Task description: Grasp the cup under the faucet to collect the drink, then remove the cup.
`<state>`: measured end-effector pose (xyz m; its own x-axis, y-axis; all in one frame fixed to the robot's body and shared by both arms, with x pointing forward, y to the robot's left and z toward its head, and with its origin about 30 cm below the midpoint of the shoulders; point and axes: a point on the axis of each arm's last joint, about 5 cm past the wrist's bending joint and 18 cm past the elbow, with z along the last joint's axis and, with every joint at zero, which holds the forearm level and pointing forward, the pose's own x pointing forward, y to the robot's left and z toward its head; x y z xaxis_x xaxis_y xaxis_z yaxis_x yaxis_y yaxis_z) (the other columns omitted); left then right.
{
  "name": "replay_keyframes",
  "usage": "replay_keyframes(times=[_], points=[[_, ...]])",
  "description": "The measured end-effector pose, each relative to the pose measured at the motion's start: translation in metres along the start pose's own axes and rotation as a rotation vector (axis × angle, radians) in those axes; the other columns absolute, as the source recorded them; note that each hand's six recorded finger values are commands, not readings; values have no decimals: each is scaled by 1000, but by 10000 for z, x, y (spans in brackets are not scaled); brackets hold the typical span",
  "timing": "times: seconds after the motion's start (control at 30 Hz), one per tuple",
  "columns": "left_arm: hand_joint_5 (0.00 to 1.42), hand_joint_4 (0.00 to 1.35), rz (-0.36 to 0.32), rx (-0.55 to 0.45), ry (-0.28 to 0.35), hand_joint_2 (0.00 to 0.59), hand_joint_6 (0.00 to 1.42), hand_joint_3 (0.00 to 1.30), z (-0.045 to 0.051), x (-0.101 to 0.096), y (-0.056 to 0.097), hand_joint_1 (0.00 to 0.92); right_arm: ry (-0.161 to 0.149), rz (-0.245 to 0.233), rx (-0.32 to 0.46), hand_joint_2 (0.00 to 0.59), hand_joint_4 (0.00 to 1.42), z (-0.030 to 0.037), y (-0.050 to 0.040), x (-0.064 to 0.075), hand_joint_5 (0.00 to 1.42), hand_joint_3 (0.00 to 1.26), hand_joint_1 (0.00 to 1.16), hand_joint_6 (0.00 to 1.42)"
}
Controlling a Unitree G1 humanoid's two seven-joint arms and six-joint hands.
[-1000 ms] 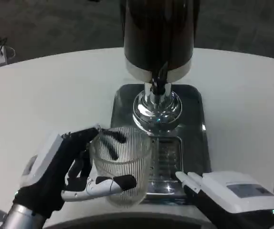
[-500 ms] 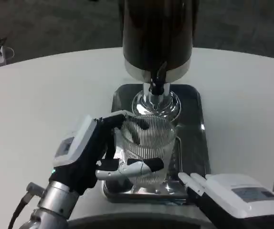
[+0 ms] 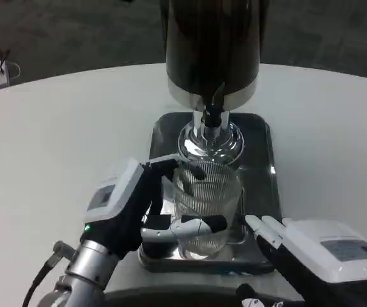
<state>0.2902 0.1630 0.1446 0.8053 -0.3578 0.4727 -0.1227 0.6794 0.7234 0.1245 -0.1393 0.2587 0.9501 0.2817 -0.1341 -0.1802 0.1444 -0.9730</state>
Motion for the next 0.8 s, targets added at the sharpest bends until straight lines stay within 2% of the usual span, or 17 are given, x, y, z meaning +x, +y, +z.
replay_keyframes(times=[0.37,0.8], points=[[1274,1078,12,59,-12,0,1424,994,3,163,-39,455,-20,-10,7,517,0,-1,-11,-24,0,0,370,0],[1213,1019,39,142,-5,4,1424,948,0,234,-51,455,-17,-6,10,517,0,-14,-9,-31,0,0,371,0]])
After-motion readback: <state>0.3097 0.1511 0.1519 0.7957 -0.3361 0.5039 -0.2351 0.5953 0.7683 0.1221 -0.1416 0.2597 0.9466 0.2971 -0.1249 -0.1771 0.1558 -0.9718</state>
